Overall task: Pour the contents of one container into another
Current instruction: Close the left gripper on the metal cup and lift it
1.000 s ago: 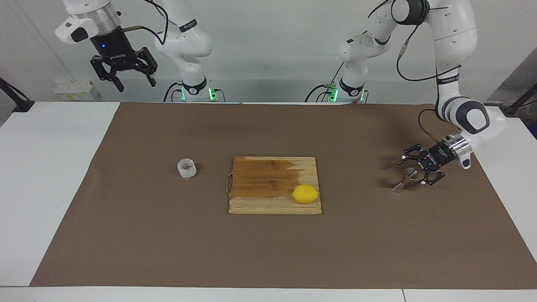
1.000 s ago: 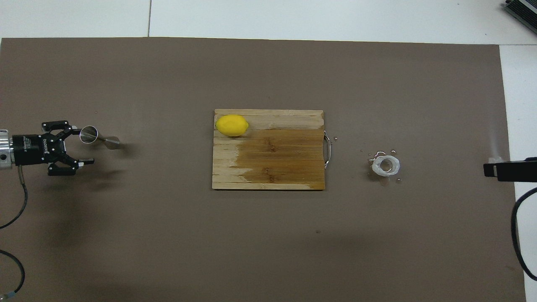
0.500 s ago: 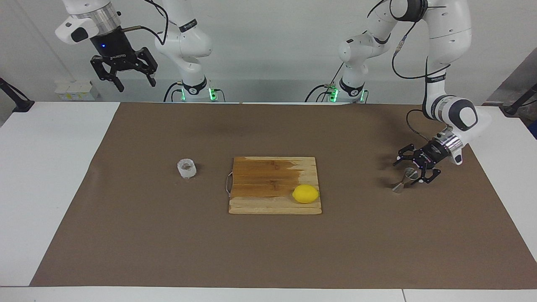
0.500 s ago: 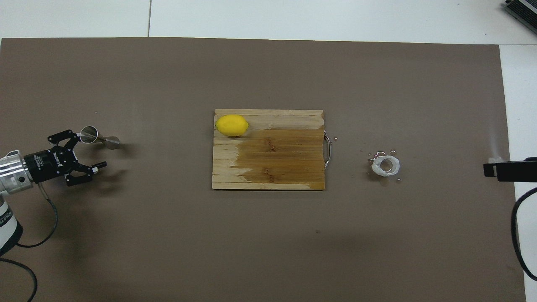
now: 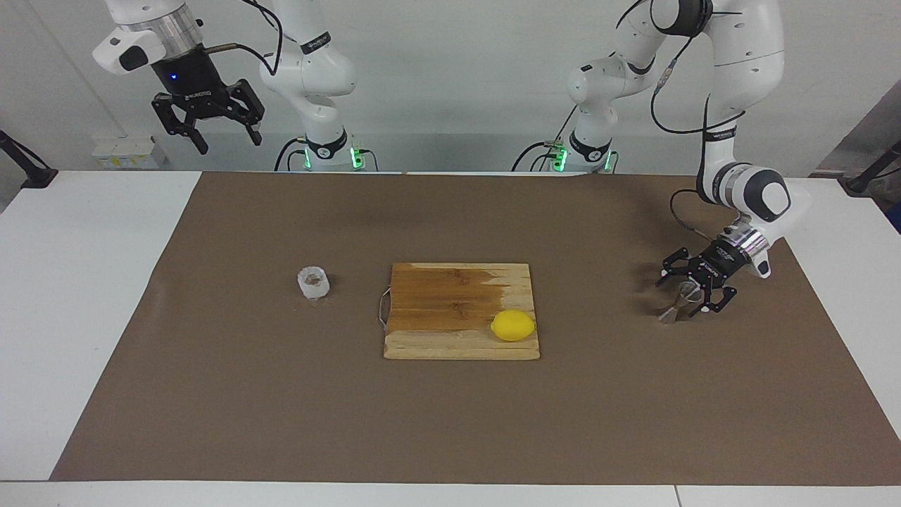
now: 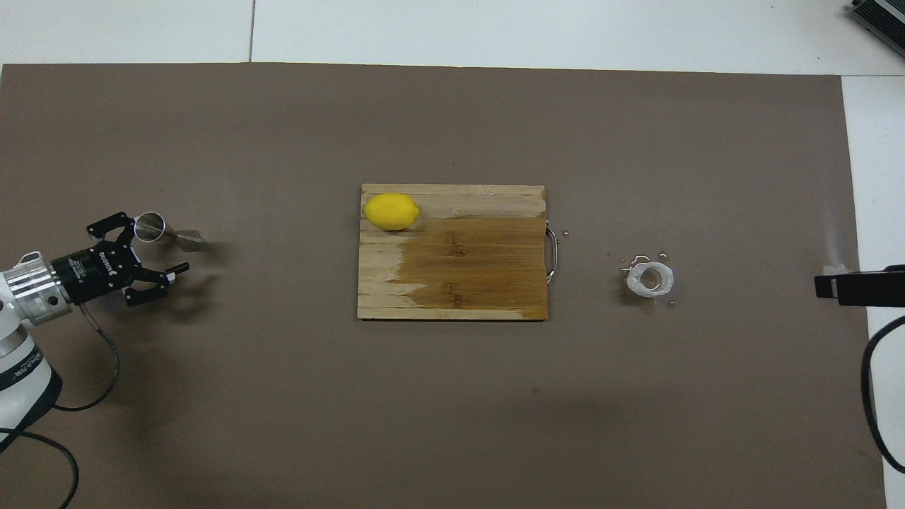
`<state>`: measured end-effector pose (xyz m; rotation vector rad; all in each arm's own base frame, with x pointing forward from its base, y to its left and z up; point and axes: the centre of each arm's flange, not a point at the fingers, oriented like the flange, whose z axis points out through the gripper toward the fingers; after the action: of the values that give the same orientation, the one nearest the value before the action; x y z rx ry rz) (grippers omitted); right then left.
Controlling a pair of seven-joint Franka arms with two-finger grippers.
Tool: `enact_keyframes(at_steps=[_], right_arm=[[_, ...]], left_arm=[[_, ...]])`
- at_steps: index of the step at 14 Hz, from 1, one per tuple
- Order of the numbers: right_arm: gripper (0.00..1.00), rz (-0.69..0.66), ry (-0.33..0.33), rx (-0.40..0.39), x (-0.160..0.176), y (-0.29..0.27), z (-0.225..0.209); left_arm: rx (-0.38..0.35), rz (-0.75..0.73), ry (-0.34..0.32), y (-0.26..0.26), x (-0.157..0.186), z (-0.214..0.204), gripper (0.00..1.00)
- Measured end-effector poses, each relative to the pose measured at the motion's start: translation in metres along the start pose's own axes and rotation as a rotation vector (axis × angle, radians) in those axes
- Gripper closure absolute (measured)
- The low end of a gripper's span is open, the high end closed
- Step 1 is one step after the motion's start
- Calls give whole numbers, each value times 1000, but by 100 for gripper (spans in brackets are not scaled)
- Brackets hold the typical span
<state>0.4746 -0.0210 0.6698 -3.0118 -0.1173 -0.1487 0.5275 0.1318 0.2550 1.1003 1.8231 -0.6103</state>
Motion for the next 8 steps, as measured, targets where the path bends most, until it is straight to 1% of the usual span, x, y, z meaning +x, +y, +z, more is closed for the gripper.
enact_keyframes(at_steps=[1, 2, 4, 6, 7, 8], right_arm=[[0, 0, 0, 0, 0, 0, 0], [0, 0, 0, 0, 0, 0, 0], [0, 0, 0, 0, 0, 0, 0], [0, 0, 0, 0, 0, 0, 0], [0, 0, 0, 0, 0, 0, 0], [0, 0, 0, 0, 0, 0, 0]], left_arm=[[-4, -2, -2, 0, 0, 0, 7], [-8, -4, -4, 1, 0, -1, 14], [-17, -8, -6, 2, 1, -5, 37], [-40, -18, -23, 4, -1, -7, 63], [-48, -19, -31, 4, -3, -7, 74], [-49, -18, -38, 4, -5, -7, 76]])
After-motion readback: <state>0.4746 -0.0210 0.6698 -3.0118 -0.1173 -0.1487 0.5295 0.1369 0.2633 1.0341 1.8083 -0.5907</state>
